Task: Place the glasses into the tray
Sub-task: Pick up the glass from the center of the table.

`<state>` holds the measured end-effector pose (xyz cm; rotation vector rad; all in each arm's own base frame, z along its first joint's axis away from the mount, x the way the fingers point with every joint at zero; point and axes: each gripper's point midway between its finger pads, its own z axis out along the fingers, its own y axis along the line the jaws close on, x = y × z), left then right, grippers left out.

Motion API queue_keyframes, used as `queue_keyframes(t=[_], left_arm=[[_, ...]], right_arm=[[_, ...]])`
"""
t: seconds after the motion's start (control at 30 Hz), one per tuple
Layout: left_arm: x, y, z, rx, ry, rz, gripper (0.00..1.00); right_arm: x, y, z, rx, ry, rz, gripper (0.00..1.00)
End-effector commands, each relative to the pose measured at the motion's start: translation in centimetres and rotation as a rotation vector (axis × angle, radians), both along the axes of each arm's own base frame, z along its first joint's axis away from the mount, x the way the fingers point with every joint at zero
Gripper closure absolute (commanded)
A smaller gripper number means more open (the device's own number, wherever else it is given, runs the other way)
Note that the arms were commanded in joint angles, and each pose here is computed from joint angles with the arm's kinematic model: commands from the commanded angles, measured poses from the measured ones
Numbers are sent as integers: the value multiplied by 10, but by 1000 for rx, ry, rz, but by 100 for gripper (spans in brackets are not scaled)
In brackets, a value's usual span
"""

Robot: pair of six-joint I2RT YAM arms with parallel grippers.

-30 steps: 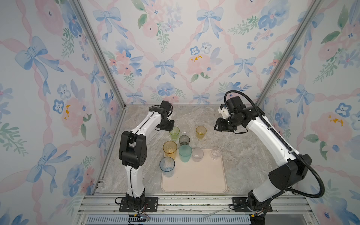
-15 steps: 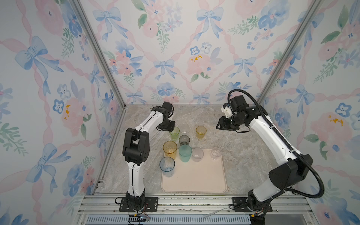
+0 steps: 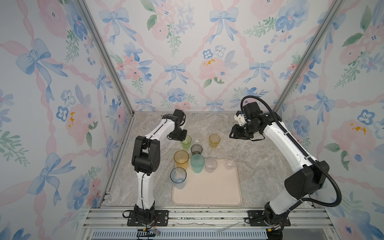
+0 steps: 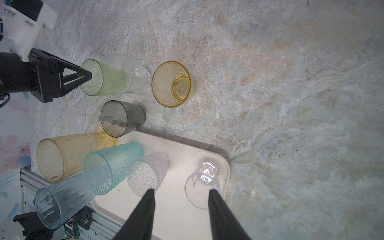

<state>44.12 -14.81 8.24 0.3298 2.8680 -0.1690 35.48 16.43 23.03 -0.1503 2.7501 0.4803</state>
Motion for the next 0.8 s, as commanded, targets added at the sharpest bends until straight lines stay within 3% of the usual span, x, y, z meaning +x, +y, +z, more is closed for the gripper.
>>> queue_keyframes(t=[0.0, 0.17, 0.3, 0.57, 0.77], left_arm=[[4, -1, -3, -1, 6, -14, 75], [4, -1, -3, -3, 5, -18, 80], [3, -1, -2, -3, 4, -18, 91], [6, 3, 11, 9, -32, -11, 93], [12, 11, 51, 29, -133, 6, 93]], right_arm=[[4, -2, 5, 5, -11, 3, 54], [3, -2, 5, 5, -11, 0, 55], [2, -3, 5, 6, -10, -4, 55], [1, -3, 6, 8, -10, -7, 55], [0, -2, 4, 12, -6, -6, 55]])
